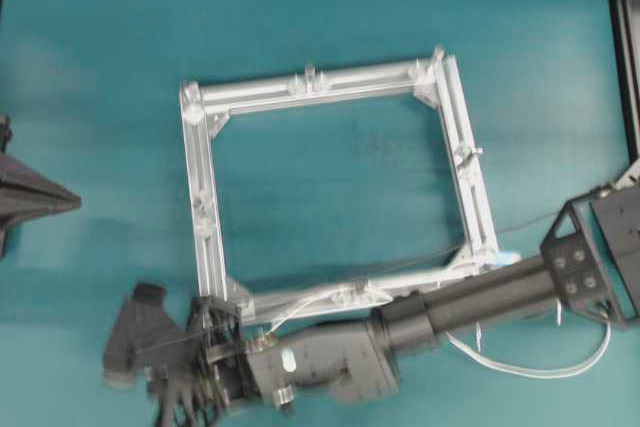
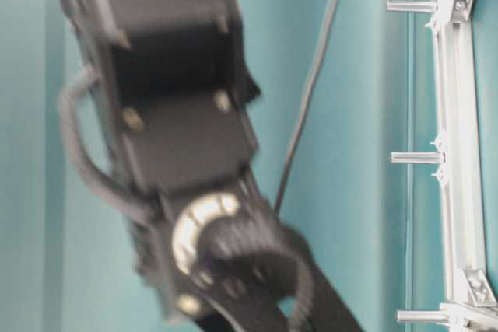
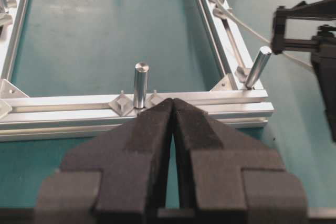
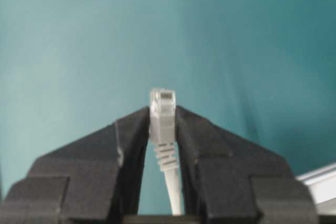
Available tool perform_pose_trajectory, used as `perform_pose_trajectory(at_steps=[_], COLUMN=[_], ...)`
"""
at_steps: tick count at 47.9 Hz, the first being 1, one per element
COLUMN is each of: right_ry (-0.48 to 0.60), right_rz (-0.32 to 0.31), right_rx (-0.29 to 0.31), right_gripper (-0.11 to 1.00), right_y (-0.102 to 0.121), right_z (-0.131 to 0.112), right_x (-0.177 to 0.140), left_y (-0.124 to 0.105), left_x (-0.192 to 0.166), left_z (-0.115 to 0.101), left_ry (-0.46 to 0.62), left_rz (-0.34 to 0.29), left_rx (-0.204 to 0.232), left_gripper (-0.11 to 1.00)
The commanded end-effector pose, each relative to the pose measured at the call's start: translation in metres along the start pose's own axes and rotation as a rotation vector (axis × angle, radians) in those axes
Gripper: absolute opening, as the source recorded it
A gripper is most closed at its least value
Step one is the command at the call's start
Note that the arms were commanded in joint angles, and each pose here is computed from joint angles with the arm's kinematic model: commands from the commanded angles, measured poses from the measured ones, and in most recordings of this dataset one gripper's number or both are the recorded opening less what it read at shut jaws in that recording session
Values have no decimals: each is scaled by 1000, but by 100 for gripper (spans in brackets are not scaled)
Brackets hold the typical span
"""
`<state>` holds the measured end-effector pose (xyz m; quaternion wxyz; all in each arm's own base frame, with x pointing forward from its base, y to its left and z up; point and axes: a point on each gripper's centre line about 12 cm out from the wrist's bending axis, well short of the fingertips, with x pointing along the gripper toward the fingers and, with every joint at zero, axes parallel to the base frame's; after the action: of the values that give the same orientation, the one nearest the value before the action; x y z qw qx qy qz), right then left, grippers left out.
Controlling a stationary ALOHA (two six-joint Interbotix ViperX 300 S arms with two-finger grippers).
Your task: Move the cable alternately left and right between 8 pins so it hooks onto each one.
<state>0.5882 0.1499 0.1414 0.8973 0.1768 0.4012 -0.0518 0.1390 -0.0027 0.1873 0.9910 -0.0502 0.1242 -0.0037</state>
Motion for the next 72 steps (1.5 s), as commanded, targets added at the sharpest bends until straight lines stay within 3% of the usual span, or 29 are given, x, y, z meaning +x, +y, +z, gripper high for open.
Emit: perform_pose_trajectory(at_steps=[1, 8, 17, 35, 48, 63, 72], right_ry=[-58, -39, -52, -64, -93, -39, -64], right_rz=[2, -56, -84, -170, -190, -255, -271], right_rx=[27, 72, 79, 157, 217, 237, 267], right_gripper=[20, 20, 20, 20, 20, 20, 20], right_y=[-11, -39, -52, -85, -102, -135, -163], right_z=[31, 39, 49, 45, 36, 16, 26], right_x=[-14, -10, -14, -38, -66, -65, -65], left_y=[-2, -2, -2, -1, -1, -1, -1], left_x=[0, 0, 0, 0, 0, 0, 0], left_z=[9, 9, 9, 7, 5, 5, 8], left_ry=[-21, -21, -21, -16, -12, -12, -18], left_rz=[-6, -6, -6, -6, -5, -4, -6], left_rx=[1, 0, 1, 1, 4, 1, 1], left_gripper=[1, 1, 1, 1, 1, 1, 1])
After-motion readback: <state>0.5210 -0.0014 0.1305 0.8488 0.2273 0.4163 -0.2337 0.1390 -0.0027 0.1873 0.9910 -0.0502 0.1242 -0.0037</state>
